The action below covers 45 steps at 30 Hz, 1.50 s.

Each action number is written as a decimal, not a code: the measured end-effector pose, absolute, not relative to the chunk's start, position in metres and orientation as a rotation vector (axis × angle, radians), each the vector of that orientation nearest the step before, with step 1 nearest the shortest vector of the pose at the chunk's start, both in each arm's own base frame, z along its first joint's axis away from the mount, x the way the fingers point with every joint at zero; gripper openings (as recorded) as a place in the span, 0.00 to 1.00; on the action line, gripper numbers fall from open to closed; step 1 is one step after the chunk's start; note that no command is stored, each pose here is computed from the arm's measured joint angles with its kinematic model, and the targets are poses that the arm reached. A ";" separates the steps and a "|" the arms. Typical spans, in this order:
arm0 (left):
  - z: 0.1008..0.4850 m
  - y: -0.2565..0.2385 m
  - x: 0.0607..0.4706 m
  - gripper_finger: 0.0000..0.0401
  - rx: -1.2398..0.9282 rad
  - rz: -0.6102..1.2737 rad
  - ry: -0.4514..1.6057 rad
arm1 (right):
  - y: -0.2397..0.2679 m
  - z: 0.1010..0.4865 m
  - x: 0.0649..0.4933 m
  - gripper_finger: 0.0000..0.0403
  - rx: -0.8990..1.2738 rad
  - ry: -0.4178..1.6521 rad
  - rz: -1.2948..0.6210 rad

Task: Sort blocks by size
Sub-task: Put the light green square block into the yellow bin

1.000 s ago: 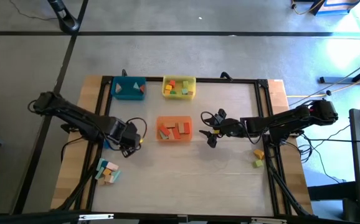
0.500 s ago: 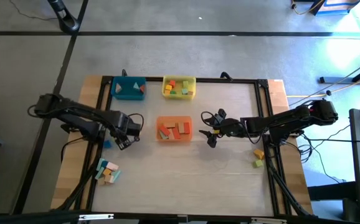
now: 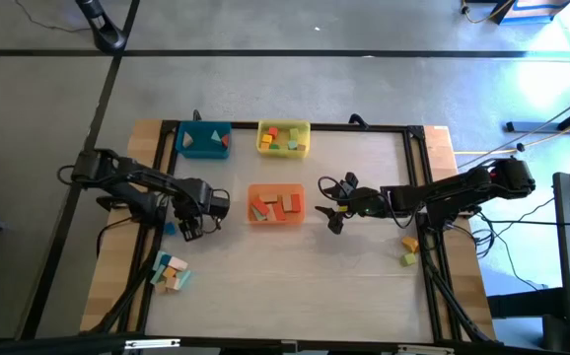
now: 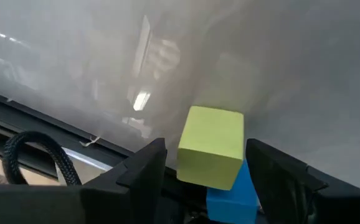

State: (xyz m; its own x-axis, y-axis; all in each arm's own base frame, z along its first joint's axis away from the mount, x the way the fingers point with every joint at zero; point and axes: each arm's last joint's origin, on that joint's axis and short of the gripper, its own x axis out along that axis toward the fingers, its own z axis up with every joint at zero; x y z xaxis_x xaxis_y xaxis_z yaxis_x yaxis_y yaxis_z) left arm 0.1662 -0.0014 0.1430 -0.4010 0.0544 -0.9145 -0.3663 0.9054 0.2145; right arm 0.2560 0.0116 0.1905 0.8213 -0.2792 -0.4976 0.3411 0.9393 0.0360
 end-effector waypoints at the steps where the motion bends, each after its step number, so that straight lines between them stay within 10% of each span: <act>1: 0.141 -0.002 0.167 0.52 -0.222 0.451 1.956 | 0.012 0.190 0.256 0.68 0.126 0.509 -0.331; 22: 0.128 -0.003 0.190 0.29 -0.167 0.320 2.017 | 0.012 0.190 0.256 0.68 0.125 0.514 -0.331; 45: 0.212 0.086 0.225 0.30 -0.043 0.551 1.156 | 0.011 0.190 0.256 0.68 0.132 0.510 -0.336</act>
State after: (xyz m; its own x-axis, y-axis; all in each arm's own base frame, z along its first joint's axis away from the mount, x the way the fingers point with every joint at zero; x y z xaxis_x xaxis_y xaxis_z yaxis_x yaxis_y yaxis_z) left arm 0.2255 0.0860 0.2123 0.2865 0.3910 -0.8746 -0.4340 0.8669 0.2454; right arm 0.2558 0.0115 0.1904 0.8196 -0.2818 -0.4989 0.3470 0.9370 0.0408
